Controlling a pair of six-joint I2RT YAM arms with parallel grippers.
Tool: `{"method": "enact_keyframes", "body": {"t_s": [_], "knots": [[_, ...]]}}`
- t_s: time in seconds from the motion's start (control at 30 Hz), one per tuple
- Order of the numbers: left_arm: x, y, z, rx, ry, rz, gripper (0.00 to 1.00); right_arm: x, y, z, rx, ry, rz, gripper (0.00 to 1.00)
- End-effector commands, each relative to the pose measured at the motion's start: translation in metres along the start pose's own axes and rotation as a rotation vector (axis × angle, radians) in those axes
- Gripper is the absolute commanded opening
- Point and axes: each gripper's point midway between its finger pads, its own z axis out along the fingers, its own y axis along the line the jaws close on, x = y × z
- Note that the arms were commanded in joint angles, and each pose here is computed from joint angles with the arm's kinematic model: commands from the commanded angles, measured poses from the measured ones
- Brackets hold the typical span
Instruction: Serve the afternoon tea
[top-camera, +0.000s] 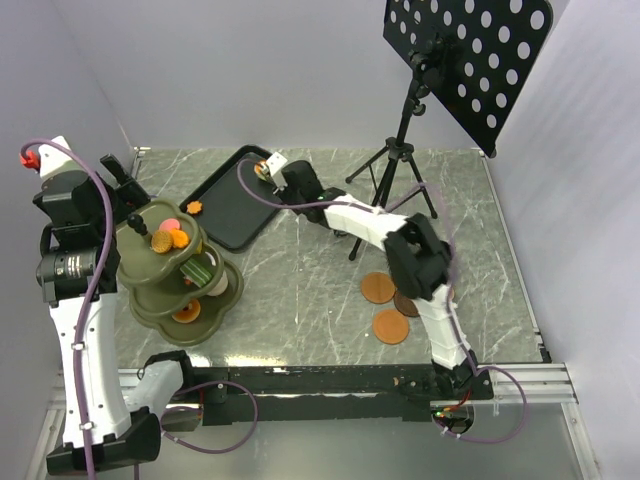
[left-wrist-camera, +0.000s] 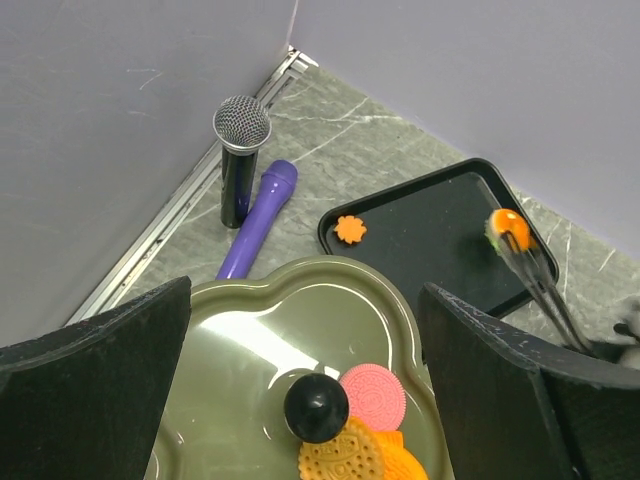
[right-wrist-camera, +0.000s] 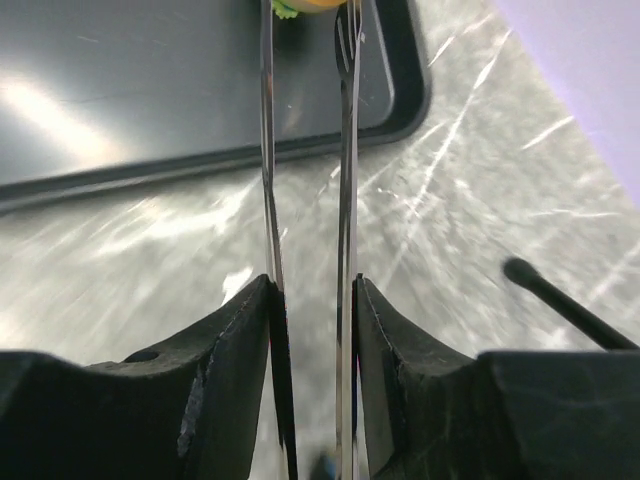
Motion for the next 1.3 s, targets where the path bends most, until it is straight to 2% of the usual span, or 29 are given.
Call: {"method": "enact_keyframes", "body": {"t_s": [0.0, 0.17, 0.37, 0.6, 0.7, 1.0, 1.27], "knots": [[-0.031, -0.009, -0.013, 0.043, -0.098, -0.045, 1.0, -0.084, -0.019, -0.088, -0.02, -0.251, 0.046, 0.25], [-0.034, -0.013, -0.019, 0.067, -0.095, -0.063, 1.0, -0.059, 0.007, -0.152, -0.137, -0.241, 0.027, 0.24], [-0.028, -0.022, -0.018, 0.101, -0.054, -0.1, 1.0, -0.008, 0.051, -0.207, -0.27, -0.124, -0.088, 0.24], [-0.033, -0.028, -0.02, 0.124, -0.043, -0.1, 1.0, 0.015, 0.08, -0.261, -0.414, -0.076, -0.154, 0.23], [-0.033, -0.028, -0.02, 0.12, -0.04, -0.099, 1.0, 0.016, 0.097, -0.281, -0.491, -0.102, -0.198, 0.23], [-0.027, -0.03, -0.017, 0.131, -0.008, -0.093, 1.0, 0.002, 0.143, -0.29, -0.636, -0.19, -0.346, 0.23], [-0.019, -0.03, -0.015, 0.132, 0.015, -0.087, 1.0, -0.026, 0.184, -0.283, -0.693, -0.271, -0.398, 0.23]]}}
